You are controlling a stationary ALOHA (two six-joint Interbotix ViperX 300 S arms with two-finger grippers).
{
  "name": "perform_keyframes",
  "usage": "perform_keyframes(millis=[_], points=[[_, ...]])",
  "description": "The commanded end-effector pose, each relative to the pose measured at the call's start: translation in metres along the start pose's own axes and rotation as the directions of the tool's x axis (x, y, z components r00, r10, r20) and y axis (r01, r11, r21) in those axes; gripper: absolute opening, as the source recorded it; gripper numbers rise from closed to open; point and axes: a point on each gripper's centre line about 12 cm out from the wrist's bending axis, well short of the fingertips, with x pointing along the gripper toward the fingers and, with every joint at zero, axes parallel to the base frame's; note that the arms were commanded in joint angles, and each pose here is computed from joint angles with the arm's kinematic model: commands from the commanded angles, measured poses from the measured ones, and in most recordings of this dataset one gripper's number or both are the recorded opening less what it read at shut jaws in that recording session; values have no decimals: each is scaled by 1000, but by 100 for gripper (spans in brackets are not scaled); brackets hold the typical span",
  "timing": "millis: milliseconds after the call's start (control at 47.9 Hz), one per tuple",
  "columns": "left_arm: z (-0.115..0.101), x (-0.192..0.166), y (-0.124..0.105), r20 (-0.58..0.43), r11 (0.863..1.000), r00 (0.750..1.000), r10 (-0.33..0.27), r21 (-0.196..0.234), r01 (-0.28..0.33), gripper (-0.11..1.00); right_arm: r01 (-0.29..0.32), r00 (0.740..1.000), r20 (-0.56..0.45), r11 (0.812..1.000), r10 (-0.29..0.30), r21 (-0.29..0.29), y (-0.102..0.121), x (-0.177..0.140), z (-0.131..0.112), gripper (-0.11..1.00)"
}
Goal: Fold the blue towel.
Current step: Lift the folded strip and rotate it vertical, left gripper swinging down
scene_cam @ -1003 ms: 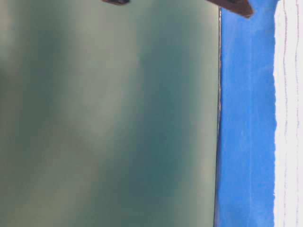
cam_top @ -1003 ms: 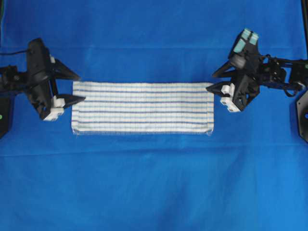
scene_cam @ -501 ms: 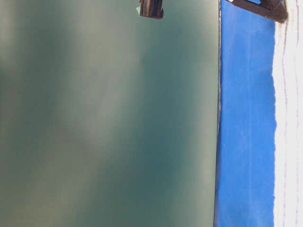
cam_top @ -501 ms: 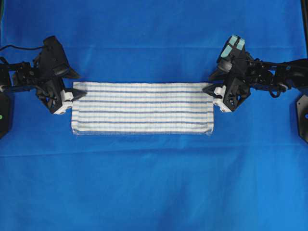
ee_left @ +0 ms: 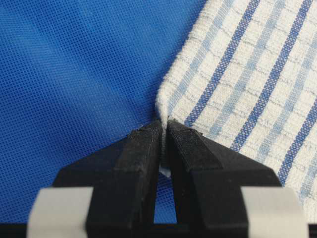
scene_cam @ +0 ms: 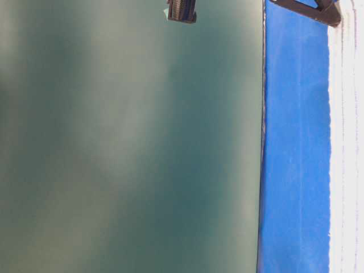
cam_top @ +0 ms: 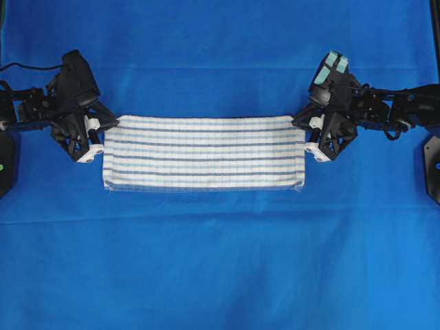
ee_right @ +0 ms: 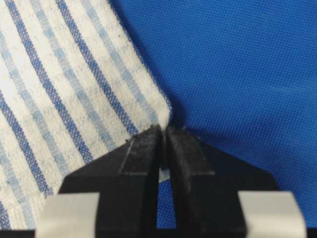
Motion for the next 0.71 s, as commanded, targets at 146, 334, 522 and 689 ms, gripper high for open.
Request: perform_keyframes(millis=[146,334,522,689], points=[[12,-6,-2,16,1000,1000,-5,0,5,3,-16,998,55,1000,16,-6,4,-11,15,6],[35,-24,-6,22,1000,1000,-11,-5,11,3,-35,993,113,999,36,-6,10,-38,37,6],[63,-58,-17,76,999,996,-44,19,43,3,-59,986,153,998,61,-15,18,-79,65,6],[76,-92,-30,169,995,981,-96,57,87,3,-75,978,194,997,78,-26,21,-110,78,6]])
